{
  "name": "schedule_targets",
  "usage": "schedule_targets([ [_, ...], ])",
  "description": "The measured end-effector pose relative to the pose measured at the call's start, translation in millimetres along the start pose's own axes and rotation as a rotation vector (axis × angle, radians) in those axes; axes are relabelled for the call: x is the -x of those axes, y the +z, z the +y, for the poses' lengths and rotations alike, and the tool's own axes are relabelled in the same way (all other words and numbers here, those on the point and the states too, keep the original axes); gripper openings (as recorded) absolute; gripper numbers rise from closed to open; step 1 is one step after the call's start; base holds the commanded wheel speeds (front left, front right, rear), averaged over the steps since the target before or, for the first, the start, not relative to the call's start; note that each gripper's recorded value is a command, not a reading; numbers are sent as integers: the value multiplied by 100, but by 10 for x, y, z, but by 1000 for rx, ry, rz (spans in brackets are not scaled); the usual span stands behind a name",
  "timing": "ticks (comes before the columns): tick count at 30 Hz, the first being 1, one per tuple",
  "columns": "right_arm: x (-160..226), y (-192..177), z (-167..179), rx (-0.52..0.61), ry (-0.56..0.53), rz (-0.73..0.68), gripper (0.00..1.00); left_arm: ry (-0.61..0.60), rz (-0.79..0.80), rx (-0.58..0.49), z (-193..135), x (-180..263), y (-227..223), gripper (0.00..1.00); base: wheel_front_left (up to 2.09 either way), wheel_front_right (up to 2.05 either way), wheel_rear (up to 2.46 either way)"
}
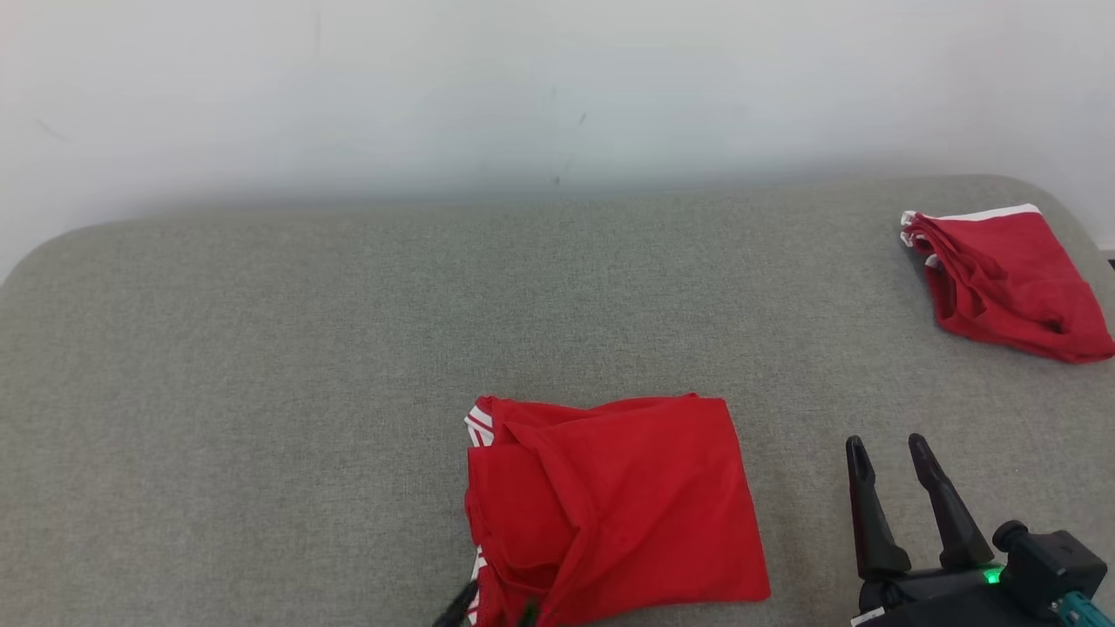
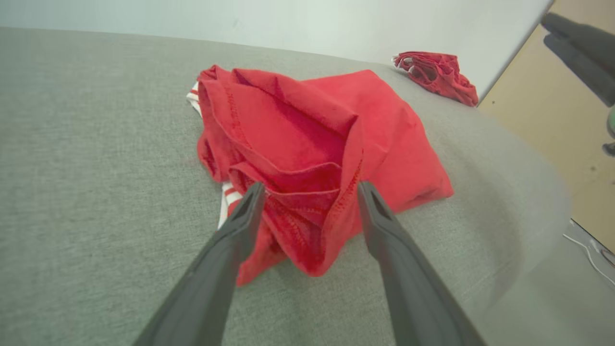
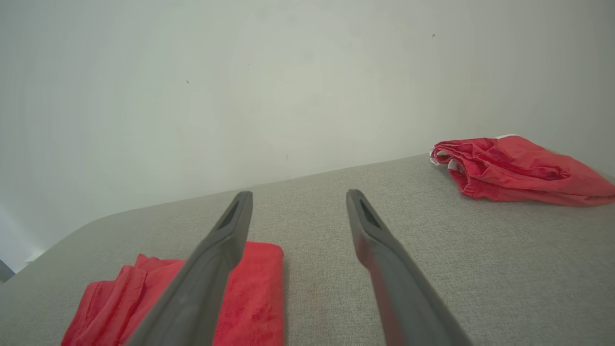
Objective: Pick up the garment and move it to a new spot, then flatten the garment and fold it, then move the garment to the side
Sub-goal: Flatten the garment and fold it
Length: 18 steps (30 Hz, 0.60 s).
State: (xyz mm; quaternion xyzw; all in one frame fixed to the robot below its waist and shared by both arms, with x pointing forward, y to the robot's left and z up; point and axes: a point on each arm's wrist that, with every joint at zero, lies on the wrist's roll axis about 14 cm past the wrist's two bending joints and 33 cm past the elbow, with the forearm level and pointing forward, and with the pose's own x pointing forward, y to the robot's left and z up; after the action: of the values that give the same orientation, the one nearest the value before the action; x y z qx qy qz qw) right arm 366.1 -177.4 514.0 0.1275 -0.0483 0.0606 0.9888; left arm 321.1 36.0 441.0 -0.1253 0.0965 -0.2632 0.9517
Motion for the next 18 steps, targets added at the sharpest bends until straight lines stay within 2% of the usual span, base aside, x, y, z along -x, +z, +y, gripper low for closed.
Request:
schedule_targets([
  [9,41,-25,44,-2,13,9,100,229,-234,-59,550,184,714,100,0,0,0],
  [18,38,-150,26,-3,9,48,100,434,-330,-124,1162,517,1057,100,0,0,0],
])
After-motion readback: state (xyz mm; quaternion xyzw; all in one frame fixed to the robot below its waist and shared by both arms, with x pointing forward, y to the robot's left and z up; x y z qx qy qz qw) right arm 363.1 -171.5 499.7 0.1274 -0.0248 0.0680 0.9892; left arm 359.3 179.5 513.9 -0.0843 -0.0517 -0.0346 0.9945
